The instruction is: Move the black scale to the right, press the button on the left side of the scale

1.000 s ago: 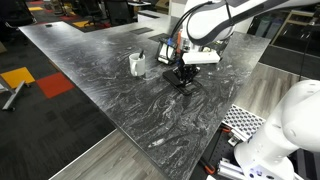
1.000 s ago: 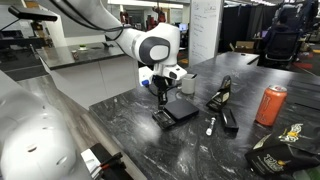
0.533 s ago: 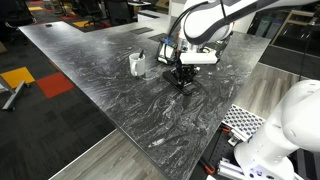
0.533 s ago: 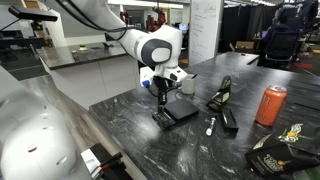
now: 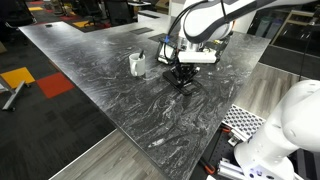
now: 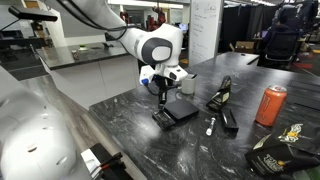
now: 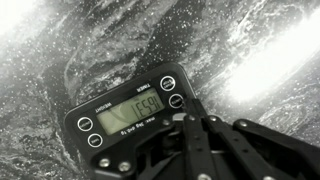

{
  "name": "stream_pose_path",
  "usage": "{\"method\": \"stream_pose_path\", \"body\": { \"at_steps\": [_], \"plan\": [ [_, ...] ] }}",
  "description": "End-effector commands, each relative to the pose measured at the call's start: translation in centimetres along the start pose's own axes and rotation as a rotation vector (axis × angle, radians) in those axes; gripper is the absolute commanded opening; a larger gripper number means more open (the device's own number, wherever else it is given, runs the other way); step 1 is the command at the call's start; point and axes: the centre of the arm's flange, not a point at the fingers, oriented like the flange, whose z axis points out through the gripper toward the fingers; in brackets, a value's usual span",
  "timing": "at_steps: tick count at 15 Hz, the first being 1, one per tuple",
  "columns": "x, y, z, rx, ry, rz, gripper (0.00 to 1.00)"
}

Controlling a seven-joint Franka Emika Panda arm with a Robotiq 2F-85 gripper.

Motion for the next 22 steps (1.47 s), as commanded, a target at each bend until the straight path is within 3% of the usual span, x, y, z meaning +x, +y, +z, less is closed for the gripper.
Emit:
{"method": "stream_pose_path", "body": {
  "at_steps": [1,11,22],
  "plan": [
    [0.0,0.4,-0.7,-0.012,-0.013,0.037,0.0],
    [0.2,1.0,0.4,-0.034,-0.057,0.079,0.0],
    [2.9,-0.2,4.5,0.056,-0.164,0.042,0.0]
  ]
}}
